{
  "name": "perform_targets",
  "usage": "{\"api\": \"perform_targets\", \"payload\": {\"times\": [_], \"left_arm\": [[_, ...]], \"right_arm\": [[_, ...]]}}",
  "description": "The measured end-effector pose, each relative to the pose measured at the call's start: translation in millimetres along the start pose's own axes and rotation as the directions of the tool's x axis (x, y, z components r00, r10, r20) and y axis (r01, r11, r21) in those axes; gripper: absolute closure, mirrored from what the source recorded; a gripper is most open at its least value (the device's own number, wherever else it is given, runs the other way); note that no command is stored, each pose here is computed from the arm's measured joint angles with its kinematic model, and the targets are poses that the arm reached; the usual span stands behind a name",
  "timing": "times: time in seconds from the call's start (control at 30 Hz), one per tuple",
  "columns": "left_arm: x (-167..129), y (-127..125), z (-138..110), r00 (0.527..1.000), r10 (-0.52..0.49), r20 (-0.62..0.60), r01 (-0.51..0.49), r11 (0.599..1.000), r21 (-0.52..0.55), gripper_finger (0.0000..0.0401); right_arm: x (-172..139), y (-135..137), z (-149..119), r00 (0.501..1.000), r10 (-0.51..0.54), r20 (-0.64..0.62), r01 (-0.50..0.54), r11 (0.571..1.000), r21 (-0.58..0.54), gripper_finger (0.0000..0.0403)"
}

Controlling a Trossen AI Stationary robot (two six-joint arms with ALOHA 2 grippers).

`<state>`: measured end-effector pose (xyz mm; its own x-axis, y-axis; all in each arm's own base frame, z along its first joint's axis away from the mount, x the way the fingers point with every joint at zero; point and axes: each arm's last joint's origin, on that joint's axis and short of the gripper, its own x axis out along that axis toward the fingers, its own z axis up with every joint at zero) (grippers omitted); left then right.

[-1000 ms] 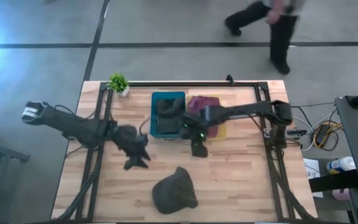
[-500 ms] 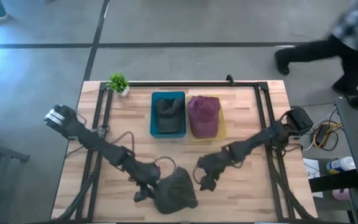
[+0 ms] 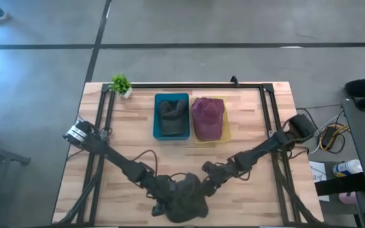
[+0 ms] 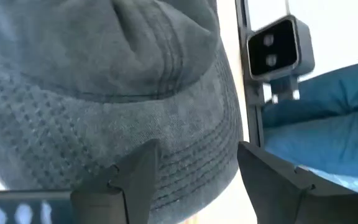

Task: Pick & Place hat
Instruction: Put the gray cap into the blue bin

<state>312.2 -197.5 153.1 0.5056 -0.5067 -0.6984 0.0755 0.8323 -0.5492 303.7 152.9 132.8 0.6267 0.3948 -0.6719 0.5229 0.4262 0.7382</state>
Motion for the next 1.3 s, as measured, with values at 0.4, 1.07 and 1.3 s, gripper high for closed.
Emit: {"api": "perform_targets", "payload": {"times": [0.4,1.07,1.3], "left_arm": [[11.0,17.8,-13.9,0.993,0.119,-0.002,-0.119,0.991,-0.06,0.0179],[12.7,26.3,-18.7,0.983,0.163,0.086,-0.16,0.986,-0.043,0.0179],[12.8,32.6,-24.1,0.973,0.209,0.096,-0.206,0.978,-0.04,0.0179]], "right_arm": [[9.4,-8.1,-23.1,0.996,-0.057,-0.069,0.058,0.998,0.024,0.0161],[21.6,3.7,-6.2,0.975,0.145,0.168,-0.119,0.98,-0.157,0.0161],[14.1,16.5,-1.1,0.953,0.242,0.182,-0.18,0.936,-0.302,0.0161]]}}
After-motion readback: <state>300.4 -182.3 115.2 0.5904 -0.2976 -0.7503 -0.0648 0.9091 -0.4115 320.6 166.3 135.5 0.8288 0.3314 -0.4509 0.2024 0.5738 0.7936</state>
